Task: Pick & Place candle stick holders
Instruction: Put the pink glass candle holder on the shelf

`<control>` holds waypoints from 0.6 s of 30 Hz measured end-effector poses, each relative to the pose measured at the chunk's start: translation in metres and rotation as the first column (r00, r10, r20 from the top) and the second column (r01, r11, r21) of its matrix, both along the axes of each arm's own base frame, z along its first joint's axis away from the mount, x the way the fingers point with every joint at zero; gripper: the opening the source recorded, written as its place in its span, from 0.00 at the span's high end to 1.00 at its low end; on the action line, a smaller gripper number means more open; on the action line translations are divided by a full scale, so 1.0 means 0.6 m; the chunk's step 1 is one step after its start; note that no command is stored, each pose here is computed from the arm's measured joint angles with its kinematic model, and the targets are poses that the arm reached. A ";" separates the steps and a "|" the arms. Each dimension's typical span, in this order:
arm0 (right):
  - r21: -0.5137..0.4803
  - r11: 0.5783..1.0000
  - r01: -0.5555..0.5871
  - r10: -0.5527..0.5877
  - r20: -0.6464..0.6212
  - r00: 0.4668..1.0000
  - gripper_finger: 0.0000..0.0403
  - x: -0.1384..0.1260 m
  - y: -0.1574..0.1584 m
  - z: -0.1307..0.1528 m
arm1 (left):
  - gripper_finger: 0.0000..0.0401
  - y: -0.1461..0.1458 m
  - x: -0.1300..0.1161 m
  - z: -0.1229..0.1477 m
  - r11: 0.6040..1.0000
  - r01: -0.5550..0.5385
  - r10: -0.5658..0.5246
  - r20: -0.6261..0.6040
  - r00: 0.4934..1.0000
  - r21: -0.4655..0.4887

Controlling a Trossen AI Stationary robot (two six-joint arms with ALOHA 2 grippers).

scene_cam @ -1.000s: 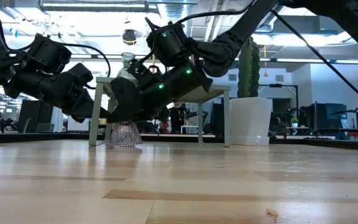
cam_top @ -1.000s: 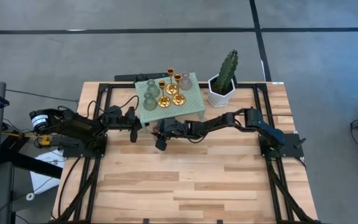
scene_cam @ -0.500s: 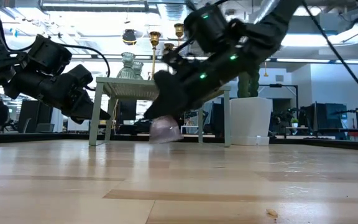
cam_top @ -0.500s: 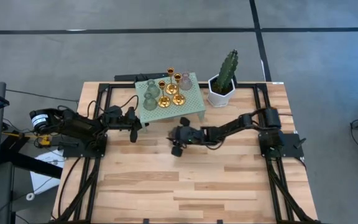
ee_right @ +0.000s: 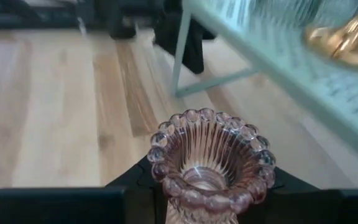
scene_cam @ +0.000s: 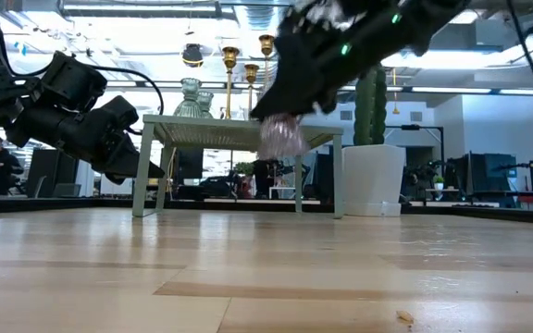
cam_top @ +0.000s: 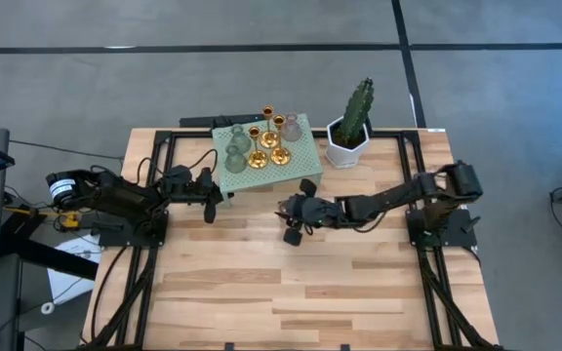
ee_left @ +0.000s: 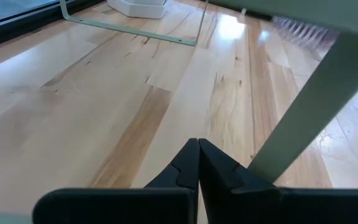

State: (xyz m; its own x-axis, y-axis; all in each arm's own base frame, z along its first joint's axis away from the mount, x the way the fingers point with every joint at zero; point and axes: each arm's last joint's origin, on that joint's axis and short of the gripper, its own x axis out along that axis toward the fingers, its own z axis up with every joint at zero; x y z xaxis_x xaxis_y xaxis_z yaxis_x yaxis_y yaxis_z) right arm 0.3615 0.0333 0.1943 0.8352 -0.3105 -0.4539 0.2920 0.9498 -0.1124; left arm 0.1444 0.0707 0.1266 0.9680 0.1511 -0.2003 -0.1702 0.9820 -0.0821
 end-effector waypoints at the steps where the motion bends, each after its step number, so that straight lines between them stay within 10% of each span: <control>1: 0.001 1.000 -0.001 0.001 0.014 1.000 0.72 -0.004 0.002 0.011 | 0.99 0.000 0.000 0.000 1.000 0.000 0.000 0.000 1.000 0.000; 18: -0.093 0.977 0.191 -0.181 0.100 0.978 0.72 -0.056 -0.094 0.113 | 0.99 0.000 0.000 0.000 1.000 0.000 0.000 0.003 1.000 0.005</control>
